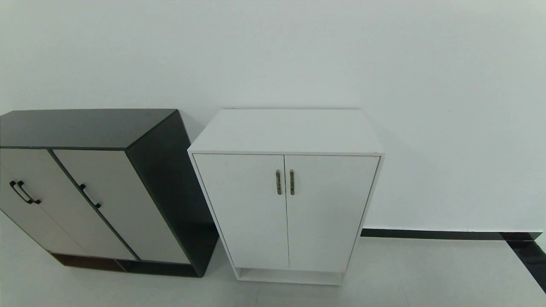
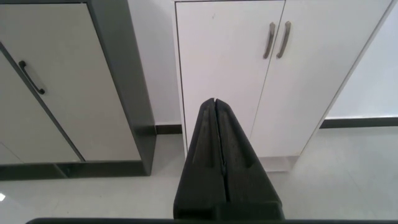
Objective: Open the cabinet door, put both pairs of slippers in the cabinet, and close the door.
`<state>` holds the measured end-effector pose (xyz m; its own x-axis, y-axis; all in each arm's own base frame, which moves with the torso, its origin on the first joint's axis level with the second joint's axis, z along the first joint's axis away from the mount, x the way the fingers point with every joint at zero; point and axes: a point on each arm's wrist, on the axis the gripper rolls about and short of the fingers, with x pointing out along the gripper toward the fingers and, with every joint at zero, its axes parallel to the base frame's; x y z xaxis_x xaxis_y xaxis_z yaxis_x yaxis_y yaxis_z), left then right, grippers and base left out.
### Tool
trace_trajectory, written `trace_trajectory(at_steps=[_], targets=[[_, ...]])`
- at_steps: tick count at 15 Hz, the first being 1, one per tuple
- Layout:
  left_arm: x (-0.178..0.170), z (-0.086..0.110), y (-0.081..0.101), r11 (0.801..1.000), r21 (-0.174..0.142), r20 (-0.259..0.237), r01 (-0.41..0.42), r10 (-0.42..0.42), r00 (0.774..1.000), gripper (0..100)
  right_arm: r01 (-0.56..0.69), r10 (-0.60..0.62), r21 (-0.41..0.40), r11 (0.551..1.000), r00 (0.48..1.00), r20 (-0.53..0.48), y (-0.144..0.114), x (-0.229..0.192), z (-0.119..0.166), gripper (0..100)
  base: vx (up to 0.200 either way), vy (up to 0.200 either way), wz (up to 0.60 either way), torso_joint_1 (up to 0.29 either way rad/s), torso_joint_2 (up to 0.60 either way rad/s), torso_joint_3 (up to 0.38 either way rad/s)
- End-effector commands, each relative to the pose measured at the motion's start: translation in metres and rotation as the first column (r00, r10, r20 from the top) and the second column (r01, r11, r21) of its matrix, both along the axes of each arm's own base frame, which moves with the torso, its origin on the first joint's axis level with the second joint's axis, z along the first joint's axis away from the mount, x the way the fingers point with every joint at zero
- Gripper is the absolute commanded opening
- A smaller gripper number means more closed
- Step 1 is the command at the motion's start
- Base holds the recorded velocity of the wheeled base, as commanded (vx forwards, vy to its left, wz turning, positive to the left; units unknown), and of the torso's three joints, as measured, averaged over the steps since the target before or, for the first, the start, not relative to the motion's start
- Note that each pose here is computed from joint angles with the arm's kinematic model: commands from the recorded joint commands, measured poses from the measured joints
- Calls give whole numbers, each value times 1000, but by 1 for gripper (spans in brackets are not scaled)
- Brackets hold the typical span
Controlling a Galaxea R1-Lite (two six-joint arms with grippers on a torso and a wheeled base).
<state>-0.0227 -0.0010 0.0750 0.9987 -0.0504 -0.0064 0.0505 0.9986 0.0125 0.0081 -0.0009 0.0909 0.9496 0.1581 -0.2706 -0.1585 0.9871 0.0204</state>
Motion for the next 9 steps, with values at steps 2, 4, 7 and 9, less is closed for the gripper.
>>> trace_trajectory(at_steps=[2, 4, 7, 9], targets=[[0, 0, 0, 1000, -2, 0, -1, 1, 1000, 0, -55, 53, 17, 998, 991, 122, -3, -19, -12, 0, 0, 0, 0, 0, 0, 0], [0, 0, 0, 1000, -4, 0, -1, 1, 1000, 0, -111, 116, -45, 993, 984, 132, -2, -19, -13, 0, 0, 0, 0, 0, 0, 0], [0, 0, 0, 1000, -4, 0, -3, 3, 1000, 0, -11, 15, -58, 998, 997, 72, -1, -14, -11, 0, 0, 0, 0, 0, 0, 0], [0, 0, 0, 1000, -5, 0, -3, 3, 1000, 0, 134, -121, -57, 989, 974, 192, 0, -24, -13, 0, 0, 0, 0, 0, 0, 0]])
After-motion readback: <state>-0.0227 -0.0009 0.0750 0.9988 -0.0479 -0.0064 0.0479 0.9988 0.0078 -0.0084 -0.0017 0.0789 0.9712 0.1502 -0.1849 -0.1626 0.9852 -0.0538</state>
